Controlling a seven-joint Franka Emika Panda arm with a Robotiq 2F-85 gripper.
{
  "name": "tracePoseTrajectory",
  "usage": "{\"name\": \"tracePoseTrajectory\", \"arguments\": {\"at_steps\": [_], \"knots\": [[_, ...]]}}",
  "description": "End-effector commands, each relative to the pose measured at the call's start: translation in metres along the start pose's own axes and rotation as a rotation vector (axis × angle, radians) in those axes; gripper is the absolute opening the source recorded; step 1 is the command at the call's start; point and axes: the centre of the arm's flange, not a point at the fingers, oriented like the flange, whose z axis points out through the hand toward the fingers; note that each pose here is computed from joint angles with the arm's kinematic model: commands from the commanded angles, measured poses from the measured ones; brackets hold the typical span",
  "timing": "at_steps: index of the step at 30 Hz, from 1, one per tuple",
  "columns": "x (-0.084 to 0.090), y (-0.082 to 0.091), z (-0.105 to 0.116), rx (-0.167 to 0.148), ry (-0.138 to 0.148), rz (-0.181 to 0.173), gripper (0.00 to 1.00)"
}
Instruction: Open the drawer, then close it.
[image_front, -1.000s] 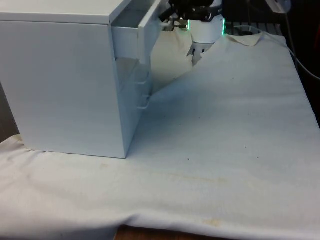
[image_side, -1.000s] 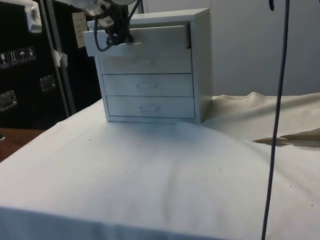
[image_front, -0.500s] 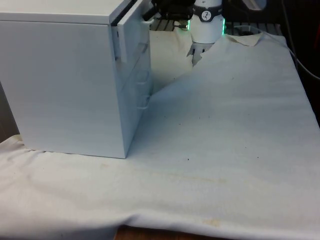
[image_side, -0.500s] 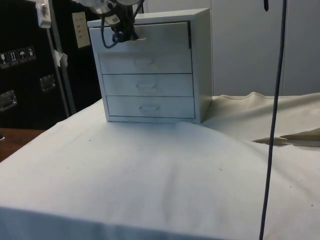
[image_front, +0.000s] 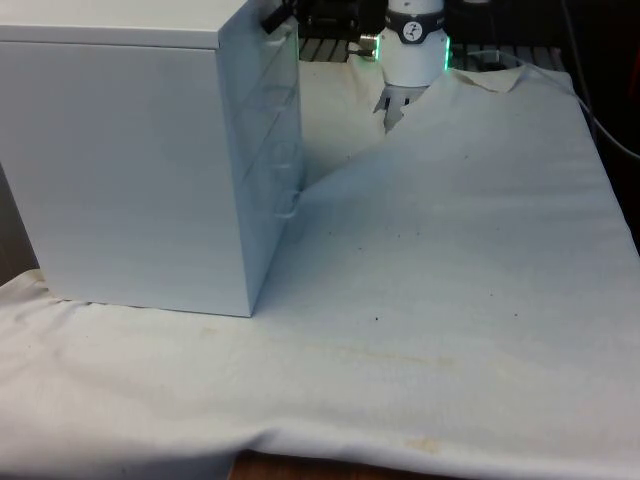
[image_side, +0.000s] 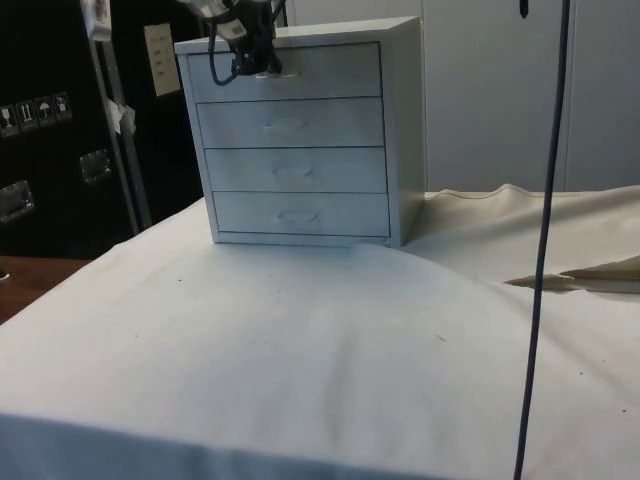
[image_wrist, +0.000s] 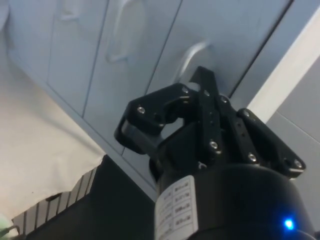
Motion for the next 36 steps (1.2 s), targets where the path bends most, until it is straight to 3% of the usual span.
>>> {"name": "tracePoseTrajectory", "arguments": {"at_steps": [1,15,36], "knots": [[0.0,0.003,0.005,0.008,0.002,-0.004,0.0],[0.0,0.0,-0.001,0.003,0.0,0.002,0.0],[0.002,-0.003,-0.053,-0.006,0.013,0.019,0.0]]}}
